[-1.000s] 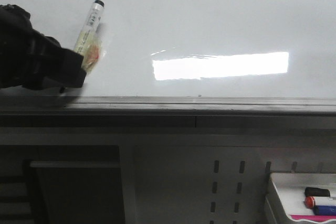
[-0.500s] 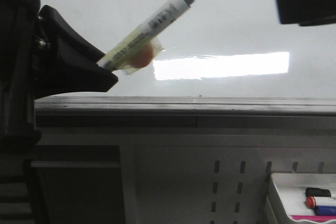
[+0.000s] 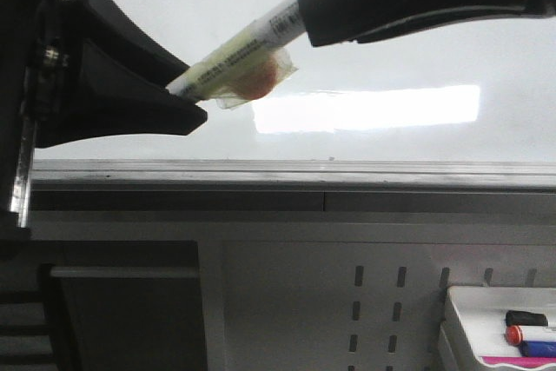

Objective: Write number 4 on whiteboard

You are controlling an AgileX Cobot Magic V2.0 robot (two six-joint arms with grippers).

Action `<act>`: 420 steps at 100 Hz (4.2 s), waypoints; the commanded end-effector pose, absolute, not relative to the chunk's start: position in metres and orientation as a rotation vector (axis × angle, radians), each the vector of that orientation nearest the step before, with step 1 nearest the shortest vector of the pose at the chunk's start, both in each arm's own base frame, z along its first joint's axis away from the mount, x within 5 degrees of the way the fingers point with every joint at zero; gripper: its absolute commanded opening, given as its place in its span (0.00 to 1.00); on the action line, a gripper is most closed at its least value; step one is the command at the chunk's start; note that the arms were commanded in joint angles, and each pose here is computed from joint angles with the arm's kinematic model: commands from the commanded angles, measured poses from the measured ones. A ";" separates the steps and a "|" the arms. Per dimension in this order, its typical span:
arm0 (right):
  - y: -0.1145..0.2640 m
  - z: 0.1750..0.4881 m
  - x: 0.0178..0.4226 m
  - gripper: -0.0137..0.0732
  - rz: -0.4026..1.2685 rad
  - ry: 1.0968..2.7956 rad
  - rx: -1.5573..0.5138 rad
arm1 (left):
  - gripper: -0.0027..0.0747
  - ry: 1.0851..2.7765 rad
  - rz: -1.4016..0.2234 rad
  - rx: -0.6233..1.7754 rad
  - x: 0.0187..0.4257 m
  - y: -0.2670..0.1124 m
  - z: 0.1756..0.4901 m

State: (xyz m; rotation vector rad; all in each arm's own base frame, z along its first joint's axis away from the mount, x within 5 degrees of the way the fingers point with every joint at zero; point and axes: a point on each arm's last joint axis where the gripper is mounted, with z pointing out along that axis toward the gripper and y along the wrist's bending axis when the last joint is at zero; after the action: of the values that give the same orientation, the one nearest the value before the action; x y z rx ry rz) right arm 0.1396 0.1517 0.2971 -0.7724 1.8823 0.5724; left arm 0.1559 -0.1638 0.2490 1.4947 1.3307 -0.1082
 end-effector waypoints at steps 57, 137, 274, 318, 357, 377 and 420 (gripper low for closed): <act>0.174 0.315 0.146 0.34 0.629 1.713 -0.762 | 0.01 1.245 -0.160 1.465 0.151 -0.168 0.264; 0.172 0.312 0.149 0.08 0.663 1.777 -0.703 | 0.50 1.369 -0.152 1.340 0.152 -0.158 0.271; 0.190 0.314 0.270 0.08 0.357 1.881 -0.658 | 0.60 1.470 -0.224 0.677 0.127 -0.077 0.304; 0.171 0.309 0.263 0.08 0.300 1.972 -0.667 | 0.60 1.470 -0.224 0.677 0.127 -0.077 0.304; 0.132 0.325 0.250 0.08 0.237 1.998 -0.582 | 0.52 1.456 -0.227 0.680 0.127 -0.077 0.305; 0.153 0.361 0.243 0.08 0.314 1.873 -0.616 | 0.52 1.453 -0.227 0.681 0.126 -0.078 0.305; 0.167 0.362 0.267 0.08 0.325 1.814 -0.596 | 0.52 1.452 -0.226 0.683 0.126 -0.078 0.305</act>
State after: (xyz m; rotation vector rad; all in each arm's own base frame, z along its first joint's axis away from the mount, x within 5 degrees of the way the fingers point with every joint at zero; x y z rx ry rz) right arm 0.2656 0.1677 0.3360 -0.6260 1.9535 0.3135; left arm 0.1272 -0.0746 0.2888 0.7116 1.5457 -0.1783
